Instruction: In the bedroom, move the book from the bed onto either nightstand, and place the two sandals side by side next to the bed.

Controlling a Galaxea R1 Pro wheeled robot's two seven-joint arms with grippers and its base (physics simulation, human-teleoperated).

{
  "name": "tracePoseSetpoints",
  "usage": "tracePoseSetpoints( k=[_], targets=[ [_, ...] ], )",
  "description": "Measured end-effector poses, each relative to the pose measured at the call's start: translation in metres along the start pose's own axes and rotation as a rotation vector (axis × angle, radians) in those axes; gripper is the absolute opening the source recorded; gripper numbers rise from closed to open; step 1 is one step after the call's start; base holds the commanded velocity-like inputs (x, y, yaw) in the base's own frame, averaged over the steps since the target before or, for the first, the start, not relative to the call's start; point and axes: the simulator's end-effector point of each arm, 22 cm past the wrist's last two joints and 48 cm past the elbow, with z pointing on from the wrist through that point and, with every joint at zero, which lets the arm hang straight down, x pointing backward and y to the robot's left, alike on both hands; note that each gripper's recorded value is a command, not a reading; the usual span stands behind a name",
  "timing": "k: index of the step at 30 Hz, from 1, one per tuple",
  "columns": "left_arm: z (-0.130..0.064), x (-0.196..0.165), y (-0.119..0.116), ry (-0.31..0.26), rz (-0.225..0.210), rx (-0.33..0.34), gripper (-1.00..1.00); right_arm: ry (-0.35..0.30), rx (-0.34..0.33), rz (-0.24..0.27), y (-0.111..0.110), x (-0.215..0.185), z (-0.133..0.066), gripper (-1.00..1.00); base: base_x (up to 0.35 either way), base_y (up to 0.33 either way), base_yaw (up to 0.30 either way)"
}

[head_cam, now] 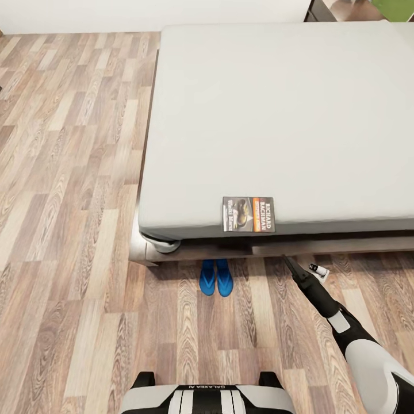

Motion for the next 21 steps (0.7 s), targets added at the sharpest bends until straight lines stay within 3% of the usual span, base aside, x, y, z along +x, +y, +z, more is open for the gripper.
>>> tracePoseSetpoints(
  k=[21],
  targets=[
    [0.011,-0.007,-0.008,-0.003,-0.002,0.0,1.0,-0.003,-0.004,0.026,-0.013,0.008,0.0,1.0,0.0,0.0,0.0]
  ],
)
